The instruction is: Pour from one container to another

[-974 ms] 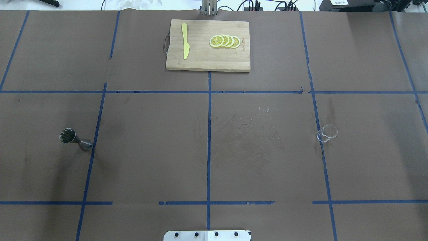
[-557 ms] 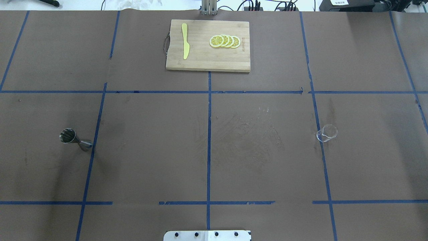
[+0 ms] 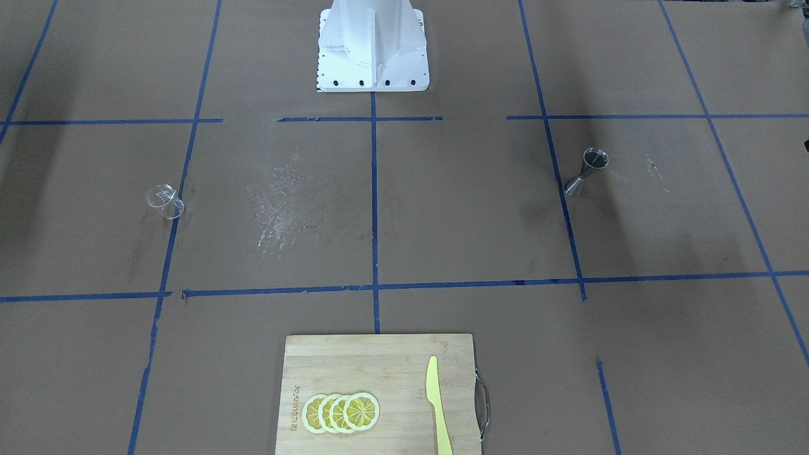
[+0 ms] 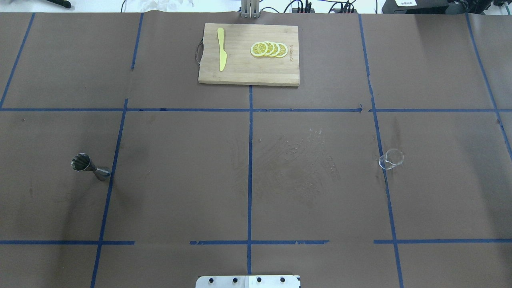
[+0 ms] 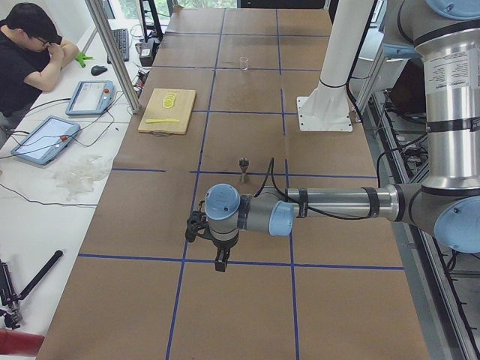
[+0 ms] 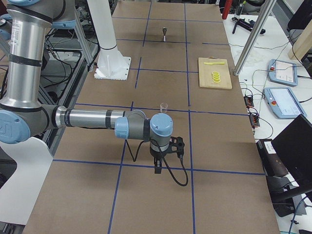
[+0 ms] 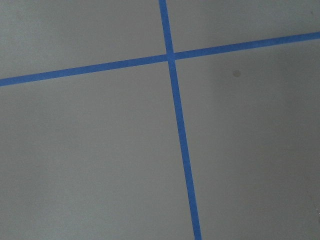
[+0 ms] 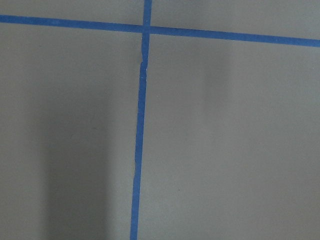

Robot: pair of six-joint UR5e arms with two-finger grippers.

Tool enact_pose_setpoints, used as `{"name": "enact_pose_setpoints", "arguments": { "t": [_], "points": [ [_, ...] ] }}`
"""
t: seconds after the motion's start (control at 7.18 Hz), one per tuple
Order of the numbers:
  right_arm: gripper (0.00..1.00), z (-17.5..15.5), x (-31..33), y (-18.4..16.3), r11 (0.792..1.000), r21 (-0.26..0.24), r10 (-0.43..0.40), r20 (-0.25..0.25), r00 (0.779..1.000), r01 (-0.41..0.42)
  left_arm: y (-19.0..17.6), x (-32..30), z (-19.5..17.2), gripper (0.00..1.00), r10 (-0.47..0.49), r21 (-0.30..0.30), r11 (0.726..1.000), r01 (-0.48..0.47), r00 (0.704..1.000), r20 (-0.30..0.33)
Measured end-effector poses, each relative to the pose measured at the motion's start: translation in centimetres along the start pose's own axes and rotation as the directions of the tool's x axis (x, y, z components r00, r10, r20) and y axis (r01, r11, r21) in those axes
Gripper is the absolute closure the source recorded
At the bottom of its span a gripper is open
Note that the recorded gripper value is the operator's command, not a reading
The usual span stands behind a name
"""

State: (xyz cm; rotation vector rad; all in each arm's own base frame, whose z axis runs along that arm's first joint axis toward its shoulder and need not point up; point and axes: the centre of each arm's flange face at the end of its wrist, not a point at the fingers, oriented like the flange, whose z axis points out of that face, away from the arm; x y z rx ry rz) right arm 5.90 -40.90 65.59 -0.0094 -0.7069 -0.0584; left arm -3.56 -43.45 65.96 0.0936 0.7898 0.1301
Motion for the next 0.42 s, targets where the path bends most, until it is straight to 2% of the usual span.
{"name": "enact_pose_setpoints", "arguments": {
  "t": [0.42],
  "points": [
    [0.00, -0.09, -0.07, -0.04, 1.000, 0.002, -0.002, 0.000, 1.000, 0.002, 0.00, -0.01, 0.01, 0.00, 0.000, 0.000, 1.000, 0.000, 1.000, 0.000]
  ]
}}
